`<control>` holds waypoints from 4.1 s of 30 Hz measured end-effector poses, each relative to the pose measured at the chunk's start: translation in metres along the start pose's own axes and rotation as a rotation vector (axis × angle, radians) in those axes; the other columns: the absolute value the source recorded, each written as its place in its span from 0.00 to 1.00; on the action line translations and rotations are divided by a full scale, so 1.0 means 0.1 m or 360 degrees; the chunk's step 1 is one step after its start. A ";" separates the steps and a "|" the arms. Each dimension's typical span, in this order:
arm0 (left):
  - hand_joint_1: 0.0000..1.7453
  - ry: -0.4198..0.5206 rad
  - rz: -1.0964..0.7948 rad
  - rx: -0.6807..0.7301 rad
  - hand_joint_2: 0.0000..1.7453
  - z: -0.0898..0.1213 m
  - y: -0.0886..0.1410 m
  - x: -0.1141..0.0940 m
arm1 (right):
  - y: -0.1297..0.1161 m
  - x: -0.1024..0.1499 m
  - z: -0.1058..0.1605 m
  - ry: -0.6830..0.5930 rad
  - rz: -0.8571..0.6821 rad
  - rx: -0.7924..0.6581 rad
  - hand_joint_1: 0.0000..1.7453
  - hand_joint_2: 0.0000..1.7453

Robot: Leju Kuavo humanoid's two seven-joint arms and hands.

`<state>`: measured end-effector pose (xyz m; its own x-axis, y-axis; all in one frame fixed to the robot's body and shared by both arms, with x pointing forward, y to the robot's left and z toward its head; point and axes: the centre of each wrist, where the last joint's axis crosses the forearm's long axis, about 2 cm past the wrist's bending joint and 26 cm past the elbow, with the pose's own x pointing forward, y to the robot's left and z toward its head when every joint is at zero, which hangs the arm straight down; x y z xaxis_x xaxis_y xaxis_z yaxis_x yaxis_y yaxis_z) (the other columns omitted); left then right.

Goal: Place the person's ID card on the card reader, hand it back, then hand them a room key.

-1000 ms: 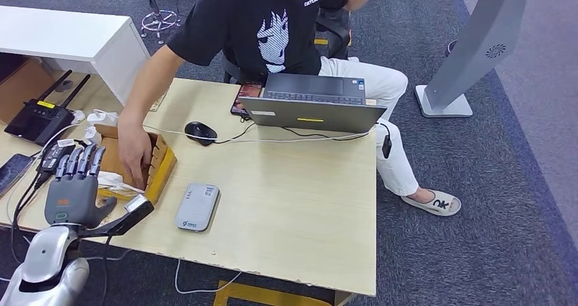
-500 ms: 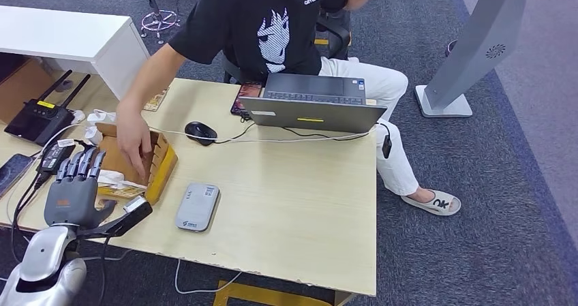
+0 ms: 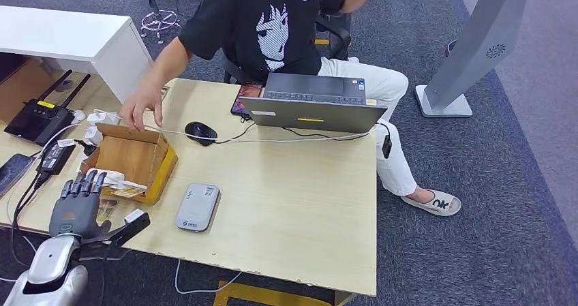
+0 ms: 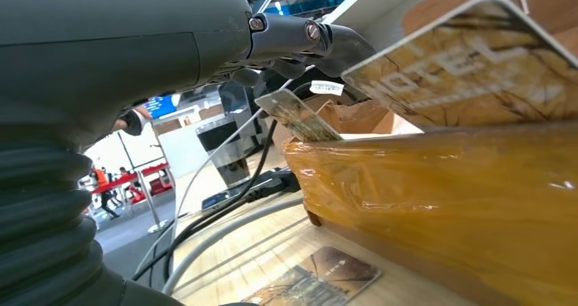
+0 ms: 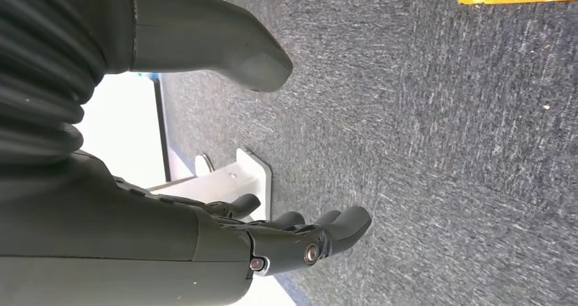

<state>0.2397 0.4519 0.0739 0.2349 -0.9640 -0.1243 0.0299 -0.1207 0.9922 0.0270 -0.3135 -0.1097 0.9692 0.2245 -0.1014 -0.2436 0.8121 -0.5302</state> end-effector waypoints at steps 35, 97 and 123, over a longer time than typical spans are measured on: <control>0.00 -0.0085 0.0134 0.0273 1.00 -0.13 0.08 0.14 | 0.00 0.01 0.00 -0.0028 0.0038 -0.0031 0.00 1.00; 0.34 -0.0176 0.0174 -0.0050 1.00 -0.29 0.15 0.17 | -0.01 0.02 0.00 -0.0033 0.0033 -0.0030 0.00 1.00; 0.00 -0.0165 0.0168 0.0000 1.00 -0.27 0.14 0.25 | -0.01 0.02 0.00 -0.0031 0.0033 -0.0028 0.00 1.00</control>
<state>0.2726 0.4323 0.0843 0.1350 -0.9907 -0.0183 0.0105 -0.0171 0.9998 0.0295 -0.3136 -0.1094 0.9629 0.2521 -0.0961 -0.2630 0.7975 -0.5430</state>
